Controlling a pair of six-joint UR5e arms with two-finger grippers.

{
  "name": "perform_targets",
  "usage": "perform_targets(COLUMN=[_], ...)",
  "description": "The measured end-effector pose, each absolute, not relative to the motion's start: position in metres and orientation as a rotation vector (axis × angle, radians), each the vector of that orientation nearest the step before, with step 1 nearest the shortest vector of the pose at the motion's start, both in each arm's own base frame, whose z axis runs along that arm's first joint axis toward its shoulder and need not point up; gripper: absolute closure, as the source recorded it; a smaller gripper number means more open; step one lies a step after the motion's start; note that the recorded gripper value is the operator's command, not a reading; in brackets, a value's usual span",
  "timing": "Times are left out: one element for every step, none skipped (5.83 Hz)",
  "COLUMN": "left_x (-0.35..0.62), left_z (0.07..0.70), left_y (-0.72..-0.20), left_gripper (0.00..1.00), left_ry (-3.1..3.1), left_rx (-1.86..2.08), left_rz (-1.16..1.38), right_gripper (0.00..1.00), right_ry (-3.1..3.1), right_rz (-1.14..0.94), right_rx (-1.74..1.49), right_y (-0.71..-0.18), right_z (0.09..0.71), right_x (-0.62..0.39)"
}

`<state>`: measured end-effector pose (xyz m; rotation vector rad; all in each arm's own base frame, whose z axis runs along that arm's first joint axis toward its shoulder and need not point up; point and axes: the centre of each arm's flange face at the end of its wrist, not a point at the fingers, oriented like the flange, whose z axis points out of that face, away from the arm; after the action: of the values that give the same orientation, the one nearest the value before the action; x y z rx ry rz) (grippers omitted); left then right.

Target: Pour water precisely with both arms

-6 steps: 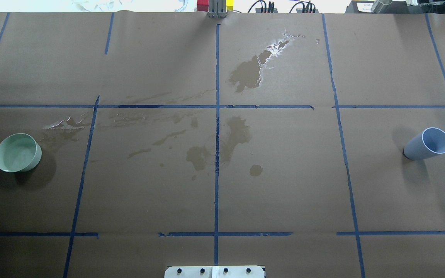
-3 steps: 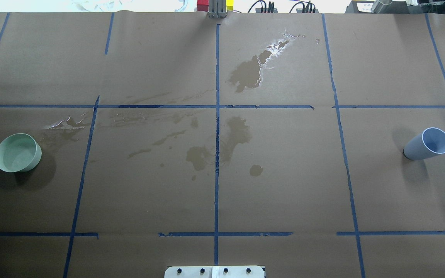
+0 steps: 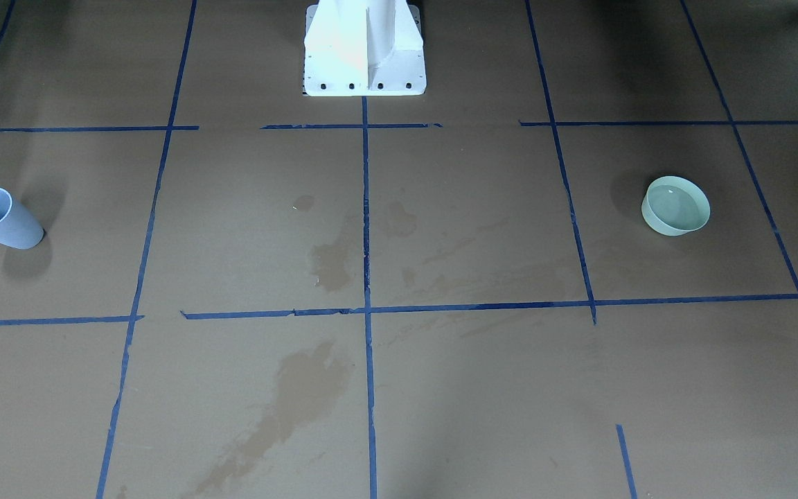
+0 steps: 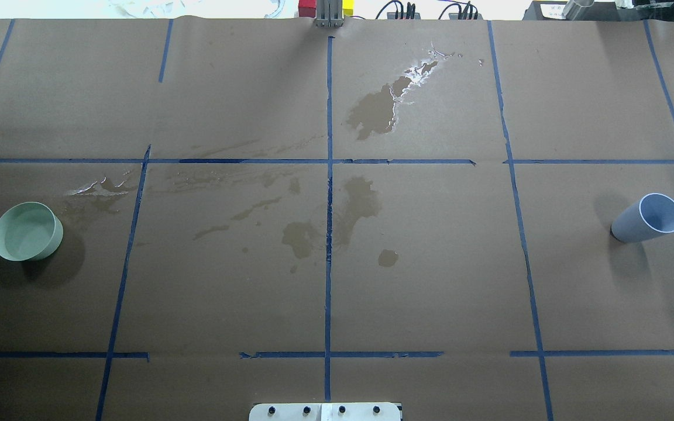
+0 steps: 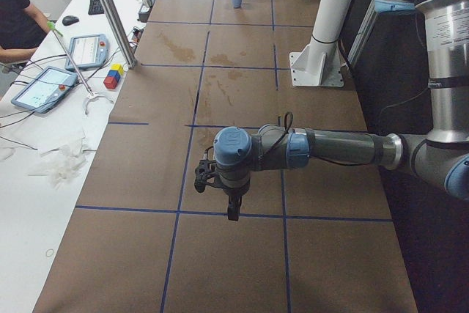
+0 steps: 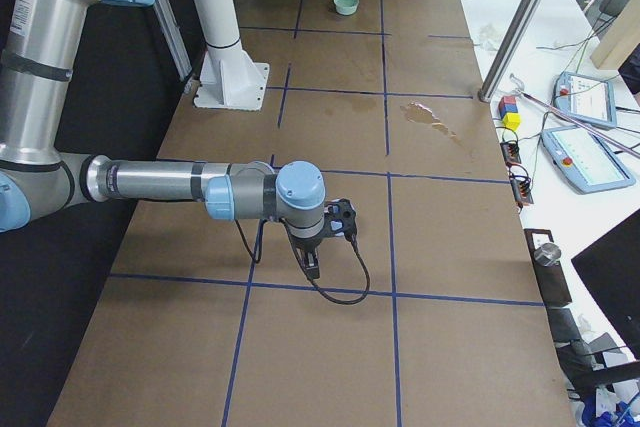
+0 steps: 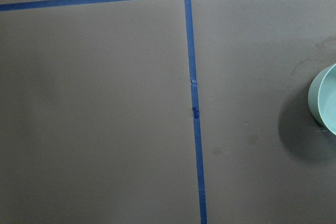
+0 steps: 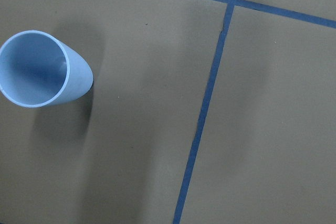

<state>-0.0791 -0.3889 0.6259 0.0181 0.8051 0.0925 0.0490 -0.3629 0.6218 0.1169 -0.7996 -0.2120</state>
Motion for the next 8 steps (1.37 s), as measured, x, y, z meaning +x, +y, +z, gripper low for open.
perform_targets(left_x=[-0.0788,-0.0789,-0.0790,-0.0791,-0.0791,-0.0790,-0.0789,-0.0789], left_z=[0.6248,0.6245,0.6244,0.6253,0.6266,0.6278,0.6291,0.6287], left_y=[-0.3871,-0.3856,-0.3851,-0.3847,-0.3844,-0.3833,-0.3823,-0.3819], left_gripper=[0.00,0.00,0.00,0.00,0.00,0.00,0.00,0.00], left_ry=[0.807,0.810,0.812,0.814,0.814,0.814,0.816,0.816], left_rx=[0.018,0.003,-0.017,-0.027,-0.033,-0.037,-0.041,-0.039], left_rz=[0.093,0.086,0.076,0.069,0.064,0.061,0.059,0.061], right_gripper=[0.00,0.00,0.00,0.00,0.00,0.00,0.00,0.00], right_ry=[-0.803,-0.805,-0.806,-0.806,-0.806,-0.806,-0.806,-0.808], right_rz=[-0.205,-0.202,-0.201,-0.201,-0.203,-0.213,-0.224,-0.225], right_rx=[0.111,0.107,0.106,0.107,0.108,0.107,0.103,0.088], right_y=[-0.3621,-0.3614,-0.3611,-0.3610,-0.3610,-0.3615,-0.3618,-0.3622], right_z=[0.6228,0.6235,0.6238,0.6238,0.6237,0.6233,0.6234,0.6235], right_x=[0.0488,0.0487,0.0487,0.0486,0.0486,0.0461,0.0428,0.0400])
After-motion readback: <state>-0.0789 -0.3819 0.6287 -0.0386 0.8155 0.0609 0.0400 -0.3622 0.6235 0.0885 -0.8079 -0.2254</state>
